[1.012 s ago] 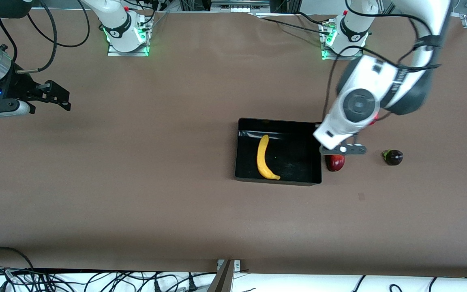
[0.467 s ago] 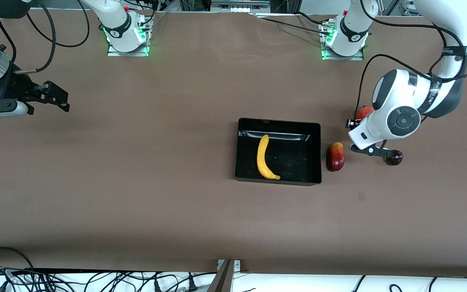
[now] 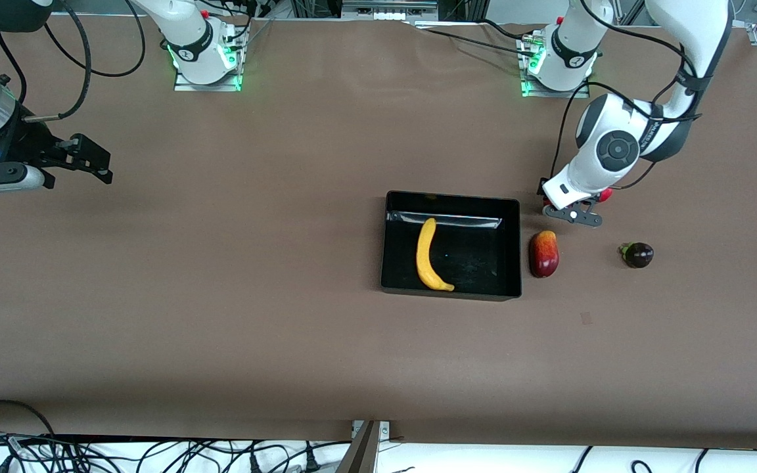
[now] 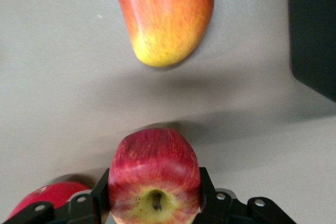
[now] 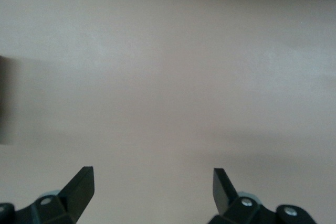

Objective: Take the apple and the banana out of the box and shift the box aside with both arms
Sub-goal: 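Open the left gripper to release the apple and raise it, then reach the left gripper into the tray and grasp the yellow banana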

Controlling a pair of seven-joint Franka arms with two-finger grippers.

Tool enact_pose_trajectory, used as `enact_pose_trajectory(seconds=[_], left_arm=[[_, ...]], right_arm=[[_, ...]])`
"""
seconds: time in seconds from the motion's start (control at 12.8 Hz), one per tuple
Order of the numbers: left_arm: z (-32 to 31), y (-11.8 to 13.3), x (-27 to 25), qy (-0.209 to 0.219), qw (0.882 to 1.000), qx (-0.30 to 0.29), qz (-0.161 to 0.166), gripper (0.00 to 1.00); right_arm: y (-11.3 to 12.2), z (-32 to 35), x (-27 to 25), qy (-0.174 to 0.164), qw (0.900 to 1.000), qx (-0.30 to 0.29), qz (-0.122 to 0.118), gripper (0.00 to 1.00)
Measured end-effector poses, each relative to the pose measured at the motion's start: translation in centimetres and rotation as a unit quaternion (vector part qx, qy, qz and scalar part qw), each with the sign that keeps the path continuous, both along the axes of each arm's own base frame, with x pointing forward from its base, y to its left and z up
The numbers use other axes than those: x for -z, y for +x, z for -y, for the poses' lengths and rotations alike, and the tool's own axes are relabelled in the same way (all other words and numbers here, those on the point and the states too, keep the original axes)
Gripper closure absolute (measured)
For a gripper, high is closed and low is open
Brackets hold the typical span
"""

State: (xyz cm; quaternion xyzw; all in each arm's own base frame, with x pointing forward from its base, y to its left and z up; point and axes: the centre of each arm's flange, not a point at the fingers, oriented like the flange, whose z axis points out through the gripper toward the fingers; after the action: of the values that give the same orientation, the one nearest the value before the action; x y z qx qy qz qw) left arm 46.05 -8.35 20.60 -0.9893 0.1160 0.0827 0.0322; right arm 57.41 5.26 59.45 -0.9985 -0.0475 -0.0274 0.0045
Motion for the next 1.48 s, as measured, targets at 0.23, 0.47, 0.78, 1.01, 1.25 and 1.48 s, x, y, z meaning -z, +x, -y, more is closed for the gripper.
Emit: enact_pose_trajectory(seconds=[0.23, 0.47, 0.78, 1.01, 1.25, 1.48], left_arm=[[0.1, 0.8, -1.1, -0.002, 1.000, 0.002, 0.016, 0.07], [0.5, 4.2, -7.0, 0.014, 1.000, -0.002, 0.023, 0.00], [5.5, 10.2, -18.2, -0.029, 0.999, -0.033, 0.013, 0.00], [13.2, 12.8, -17.2, -0.066, 0.995, -0.075, 0.004, 0.00], [24.7, 11.4, -11.0, -0.068, 0.993, -0.094, -0.020, 0.00], [28.7, 11.0, -3.7, -0.096, 0.991, -0.095, -0.002, 0.00]], right_arm=[[0.0, 0.0, 0.0, 0.000, 1.000, 0.000, 0.000, 0.00], [0.0, 0.0, 0.0, 0.000, 1.000, 0.000, 0.000, 0.00], [0.0, 0.0, 0.0, 0.000, 1.000, 0.000, 0.000, 0.00], [0.0, 0.0, 0.0, 0.000, 1.000, 0.000, 0.000, 0.00], [0.1, 0.1, 0.0, 0.000, 1.000, 0.001, 0.000, 0.00], [0.3, 0.0, 0.1, 0.000, 1.000, 0.001, 0.005, 0.00]])
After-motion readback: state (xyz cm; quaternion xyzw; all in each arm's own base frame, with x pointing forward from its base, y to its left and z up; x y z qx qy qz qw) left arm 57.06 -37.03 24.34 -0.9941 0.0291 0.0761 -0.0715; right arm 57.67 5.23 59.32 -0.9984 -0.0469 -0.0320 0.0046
